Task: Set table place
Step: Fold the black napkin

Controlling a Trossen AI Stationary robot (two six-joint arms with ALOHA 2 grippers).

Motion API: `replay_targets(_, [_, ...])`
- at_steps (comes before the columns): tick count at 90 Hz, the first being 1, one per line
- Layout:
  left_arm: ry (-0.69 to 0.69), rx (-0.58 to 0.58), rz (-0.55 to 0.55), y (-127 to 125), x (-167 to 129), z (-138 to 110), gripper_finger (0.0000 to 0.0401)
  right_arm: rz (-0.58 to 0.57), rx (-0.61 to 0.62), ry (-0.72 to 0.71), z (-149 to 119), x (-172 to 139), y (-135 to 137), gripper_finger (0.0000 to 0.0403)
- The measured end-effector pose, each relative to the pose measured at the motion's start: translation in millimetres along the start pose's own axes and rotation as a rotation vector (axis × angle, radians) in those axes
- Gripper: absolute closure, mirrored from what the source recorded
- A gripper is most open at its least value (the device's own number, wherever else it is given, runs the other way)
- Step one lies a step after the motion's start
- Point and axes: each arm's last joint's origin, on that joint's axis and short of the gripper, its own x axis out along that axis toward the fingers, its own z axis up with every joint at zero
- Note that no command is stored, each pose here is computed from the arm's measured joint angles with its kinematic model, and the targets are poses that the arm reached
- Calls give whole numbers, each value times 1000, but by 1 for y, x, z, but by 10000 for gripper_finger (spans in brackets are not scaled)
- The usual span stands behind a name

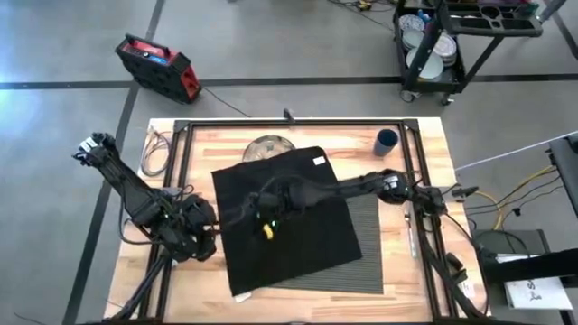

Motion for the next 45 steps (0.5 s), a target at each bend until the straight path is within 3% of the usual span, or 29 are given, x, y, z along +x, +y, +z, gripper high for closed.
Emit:
replay_targets(20, [-68,-90,4,-1,10,8,288,3,1,-7,1,-36,-68,273])
replay_targets(45, [-151,-140,58,4,32,38,288,-65,124,-60,-39,-81,-151,299])
